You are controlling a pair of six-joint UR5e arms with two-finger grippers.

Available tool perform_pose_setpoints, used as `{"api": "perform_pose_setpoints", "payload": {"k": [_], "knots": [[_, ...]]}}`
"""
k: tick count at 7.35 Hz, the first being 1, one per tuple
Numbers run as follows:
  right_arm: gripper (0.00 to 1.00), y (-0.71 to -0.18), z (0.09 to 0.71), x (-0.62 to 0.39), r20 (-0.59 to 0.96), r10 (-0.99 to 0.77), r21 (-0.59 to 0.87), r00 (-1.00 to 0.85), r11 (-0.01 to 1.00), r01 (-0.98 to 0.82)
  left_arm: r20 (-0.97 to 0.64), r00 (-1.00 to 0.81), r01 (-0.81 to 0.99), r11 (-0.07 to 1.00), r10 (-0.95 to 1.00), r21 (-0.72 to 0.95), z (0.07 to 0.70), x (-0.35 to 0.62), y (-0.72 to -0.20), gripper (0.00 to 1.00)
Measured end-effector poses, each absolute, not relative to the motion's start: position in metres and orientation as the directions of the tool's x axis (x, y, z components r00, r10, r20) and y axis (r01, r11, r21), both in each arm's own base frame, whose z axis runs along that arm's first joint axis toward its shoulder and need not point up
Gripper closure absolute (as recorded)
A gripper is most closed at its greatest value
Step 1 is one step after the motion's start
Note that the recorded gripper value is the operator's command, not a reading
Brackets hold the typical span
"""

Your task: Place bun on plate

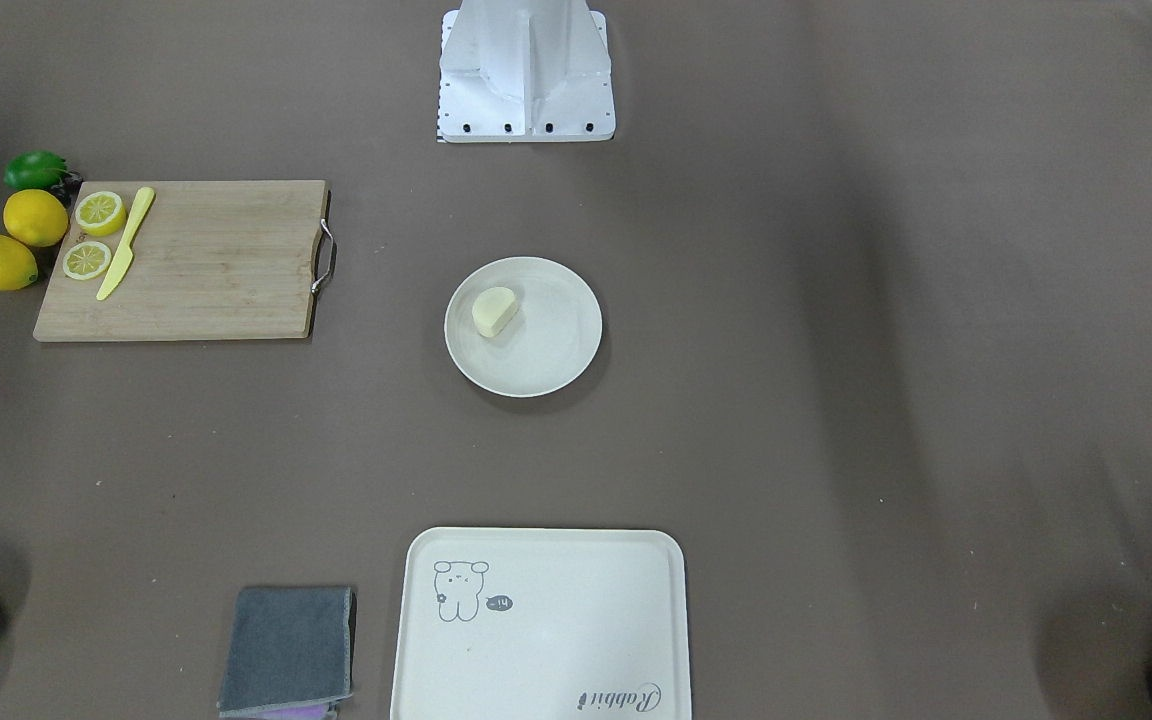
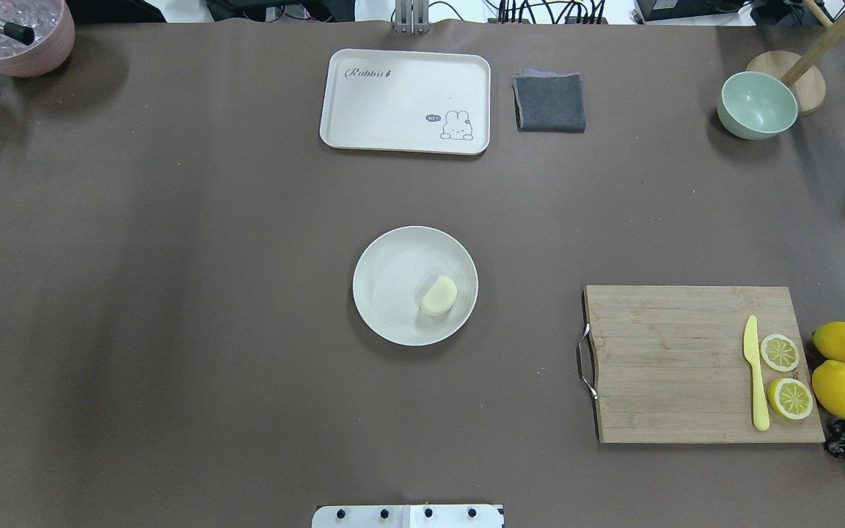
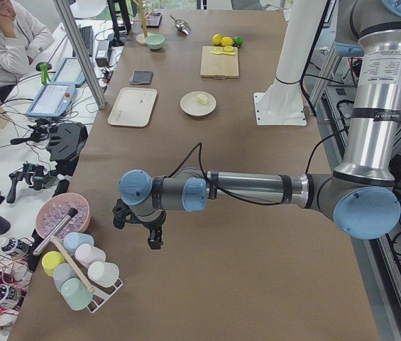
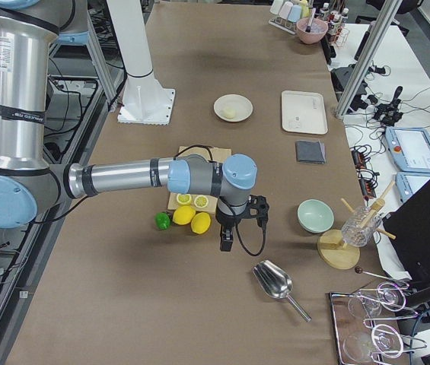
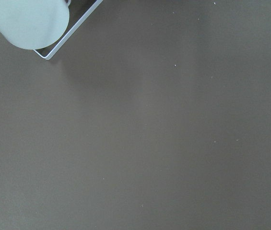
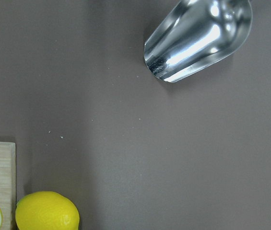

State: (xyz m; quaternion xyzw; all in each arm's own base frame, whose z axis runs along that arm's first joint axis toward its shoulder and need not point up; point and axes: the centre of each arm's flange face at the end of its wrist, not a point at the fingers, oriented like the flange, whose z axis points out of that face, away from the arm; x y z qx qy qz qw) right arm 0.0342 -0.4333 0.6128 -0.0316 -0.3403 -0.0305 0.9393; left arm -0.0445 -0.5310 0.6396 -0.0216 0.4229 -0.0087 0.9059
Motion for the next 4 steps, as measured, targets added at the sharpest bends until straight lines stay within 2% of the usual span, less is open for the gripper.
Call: {"api": "perform_pose_setpoints", "payload": {"k": [4], "knots": [[0.00,-0.429,0.648,0.044,0.638,-0.018,-0.041,0.770,0.998,0.057,-0.715,0.699,-0.002,0.999,-0.028,-0.041,0.644,-0.050,-0.532,0.02]]}}
